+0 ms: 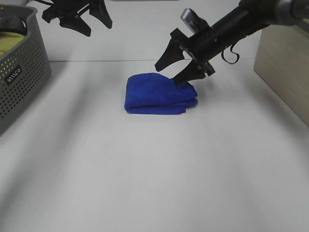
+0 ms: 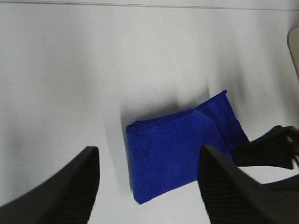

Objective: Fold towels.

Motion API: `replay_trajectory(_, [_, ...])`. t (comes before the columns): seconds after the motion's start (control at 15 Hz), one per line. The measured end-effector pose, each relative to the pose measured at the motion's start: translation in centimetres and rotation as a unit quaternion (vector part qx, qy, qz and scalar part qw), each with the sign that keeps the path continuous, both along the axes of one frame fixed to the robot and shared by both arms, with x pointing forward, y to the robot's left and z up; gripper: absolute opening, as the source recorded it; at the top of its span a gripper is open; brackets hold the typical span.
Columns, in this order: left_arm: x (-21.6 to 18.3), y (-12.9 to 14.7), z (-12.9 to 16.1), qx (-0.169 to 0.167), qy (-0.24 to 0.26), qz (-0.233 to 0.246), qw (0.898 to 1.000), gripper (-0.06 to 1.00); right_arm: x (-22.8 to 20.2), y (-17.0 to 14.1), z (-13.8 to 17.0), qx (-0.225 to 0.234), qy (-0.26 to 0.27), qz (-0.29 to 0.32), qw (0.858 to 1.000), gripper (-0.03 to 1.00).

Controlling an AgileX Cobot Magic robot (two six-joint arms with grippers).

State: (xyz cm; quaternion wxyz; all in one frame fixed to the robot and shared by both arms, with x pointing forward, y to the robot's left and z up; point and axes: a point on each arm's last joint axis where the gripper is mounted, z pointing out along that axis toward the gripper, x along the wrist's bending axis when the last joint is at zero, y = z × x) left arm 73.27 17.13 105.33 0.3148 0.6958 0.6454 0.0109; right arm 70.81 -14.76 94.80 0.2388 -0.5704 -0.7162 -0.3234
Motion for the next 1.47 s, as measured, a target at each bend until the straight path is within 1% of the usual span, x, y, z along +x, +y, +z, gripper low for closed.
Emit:
replay_trajectory(0.07, [-0.6,0.5,1.0,0.026,0.001,-0.006,1.0,0.59,-0.3,-0.2,1.6,-0.012,-0.005,-0.006,1.0,0.74])
replay_trajectory(0.13, [-1.0,0.7,1.6,0.04,-0.002,-0.007,0.999,0.59,-0.4,-0.4,2.2,-0.023,-0.006,-0.01,1.0,0.74])
replay_trajectory(0.27, [-2.1,1.8,4.3,0.085,-0.03,0.001,0.996,0.59,-1.1,-1.5,4.3,-0.087,-0.017,-0.028,0.996,0.74])
replay_trajectory(0.33, [-3.4,2.6,6.4,0.11,-0.048,0.011,0.993,0.59,-1.8,-2.1,5.6,-0.118,-0.024,-0.038,0.992,0.74])
replay_trajectory(0.4, [-4.7,3.2,7.8,0.127,-0.057,0.016,0.99,0.59,-3.3,-3.1,7.6,-0.162,-0.036,-0.048,0.985,0.74])
replay_trajectory(0.47, [-5.4,3.4,8.4,0.133,-0.059,0.017,0.989,0.59,-3.9,-3.5,8.1,-0.174,-0.039,-0.05,0.983,0.74])
replay_trajectory(0.6, [-9.8,4.8,10.5,0.156,-0.055,0.029,0.986,0.59,-7.7,-4.8,11.0,-0.209,-0.054,-0.053,0.975,0.74])
replay_trajectory(0.67, [-15.0,6.0,11.0,0.165,-0.032,0.042,0.985,0.59,-11.9,-5.9,13.3,-0.228,-0.068,-0.052,0.97,0.74])
replay_trajectory(0.87, [-23.5,7.9,10.0,0.177,-0.004,0.042,0.983,0.59,-19.4,-7.8,15.4,-0.252,-0.09,-0.051,0.962,0.74])
replay_trajectory(0.93, [-24.9,8.2,10.2,0.175,-0.01,0.043,0.983,0.59,-20.5,-8.0,15.5,-0.256,-0.094,-0.052,0.961,0.74])
replay_trajectory(1.0, [-27.5,8.7,9.8,0.175,-0.012,0.043,0.984,0.59,-23.1,-8.7,15.6,-0.264,-0.102,-0.052,0.958,0.74])
replay_trajectory(1.2, [-34.7,10.1,8.4,0.176,-0.04,0.036,0.983,0.59,-30.0,-10.1,14.4,-0.273,-0.114,-0.054,0.954,0.74])
replay_trajectory(1.33, [-38.6,10.8,7.2,0.174,-0.067,0.026,0.982,0.59,-34.1,-10.9,13.0,-0.271,-0.126,-0.057,0.953,0.74])
replay_trajectory(1.4, [-39.4,11.0,6.8,0.175,-0.073,0.023,0.982,0.59,-35.1,-11.1,12.6,-0.271,-0.131,-0.059,0.952,0.74])
replay_trajectory(1.47, [-42.5,11.6,4.7,0.182,-0.098,0.008,0.978,0.59,-38.3,-11.8,11.4,-0.273,-0.16,-0.065,0.946,0.74])
